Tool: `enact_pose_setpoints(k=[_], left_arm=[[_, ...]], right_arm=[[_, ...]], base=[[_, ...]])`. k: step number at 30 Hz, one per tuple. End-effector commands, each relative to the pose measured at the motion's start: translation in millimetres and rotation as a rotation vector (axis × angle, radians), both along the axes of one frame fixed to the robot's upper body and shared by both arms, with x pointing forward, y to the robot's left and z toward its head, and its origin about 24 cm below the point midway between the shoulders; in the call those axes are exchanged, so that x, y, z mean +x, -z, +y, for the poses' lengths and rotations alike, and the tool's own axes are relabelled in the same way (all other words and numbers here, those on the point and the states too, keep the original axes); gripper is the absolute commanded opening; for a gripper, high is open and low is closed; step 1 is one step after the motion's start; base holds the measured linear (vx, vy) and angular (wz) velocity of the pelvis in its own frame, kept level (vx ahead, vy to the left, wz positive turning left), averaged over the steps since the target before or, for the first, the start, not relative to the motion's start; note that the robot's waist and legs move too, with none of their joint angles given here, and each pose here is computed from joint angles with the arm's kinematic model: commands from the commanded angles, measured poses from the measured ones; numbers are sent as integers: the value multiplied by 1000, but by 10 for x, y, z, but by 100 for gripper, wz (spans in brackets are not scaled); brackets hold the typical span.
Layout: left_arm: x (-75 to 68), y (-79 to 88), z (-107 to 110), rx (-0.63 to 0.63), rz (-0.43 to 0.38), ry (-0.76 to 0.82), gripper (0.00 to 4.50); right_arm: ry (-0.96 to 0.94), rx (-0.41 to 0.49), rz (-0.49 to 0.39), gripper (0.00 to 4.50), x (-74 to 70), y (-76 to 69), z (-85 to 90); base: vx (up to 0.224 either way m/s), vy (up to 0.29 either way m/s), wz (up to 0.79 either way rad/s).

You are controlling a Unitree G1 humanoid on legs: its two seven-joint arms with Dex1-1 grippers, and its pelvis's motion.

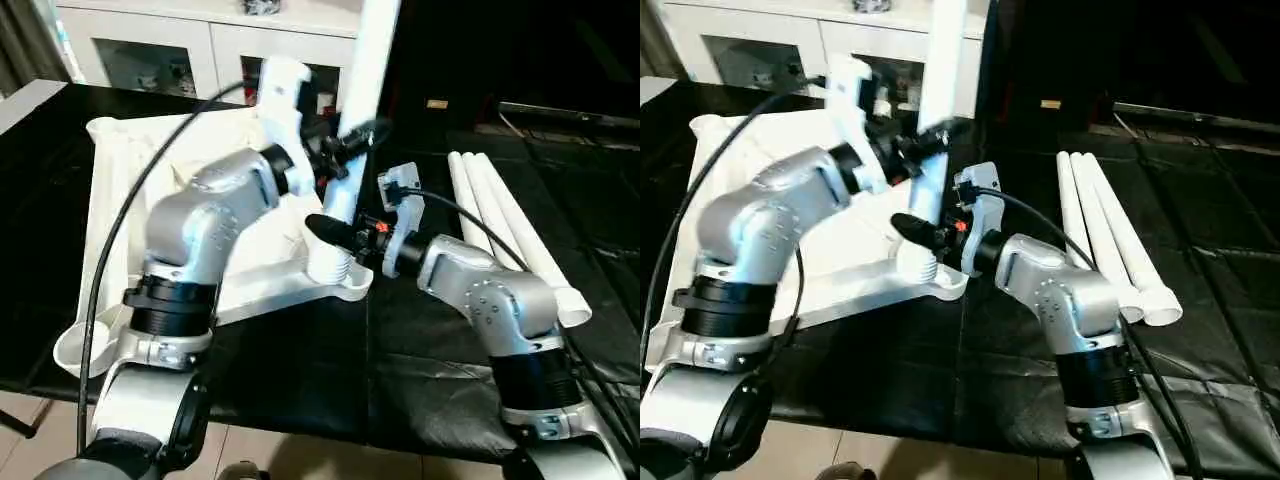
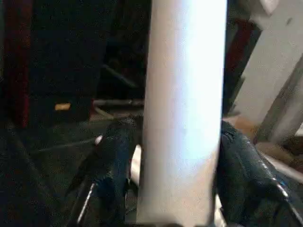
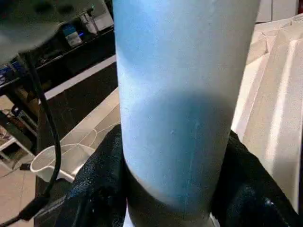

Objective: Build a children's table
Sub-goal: Pick table leg

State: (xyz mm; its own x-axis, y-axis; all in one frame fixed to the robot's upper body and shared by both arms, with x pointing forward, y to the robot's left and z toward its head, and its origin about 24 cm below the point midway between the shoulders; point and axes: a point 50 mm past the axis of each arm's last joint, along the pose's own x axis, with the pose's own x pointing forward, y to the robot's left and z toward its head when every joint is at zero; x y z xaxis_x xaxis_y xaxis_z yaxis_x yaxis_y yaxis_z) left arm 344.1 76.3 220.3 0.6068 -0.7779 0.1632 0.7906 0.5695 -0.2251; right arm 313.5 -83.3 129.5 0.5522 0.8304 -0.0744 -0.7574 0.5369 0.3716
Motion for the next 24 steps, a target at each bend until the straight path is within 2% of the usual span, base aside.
enact_pose_setpoints(k=[1,7,17,18,22,24], left_arm=[[-10,-89,5,-27,-4,30,286],[-111,-53,16,-122,67,203,297],[-147,-55,41,-196,111,276,297],[-150,-53,42,-197,111,279,270],[-171,-54,38,-205,98,297,257],[-187,-63,37,-212,92,312,227]], right_arm=[[-11,23,-20,190,-3,-63,-60],[-137,74,-44,190,-103,-129,-146],[-283,76,-63,189,-252,-172,-230],[-289,75,-63,189,-258,-172,-235],[-295,56,-63,189,-265,-155,-252],[-293,49,-59,189,-265,-143,-254]], base=[[0,0,0],[0,0,0],[0,0,0],[0,0,0],[0,0,0],[0,0,0]])
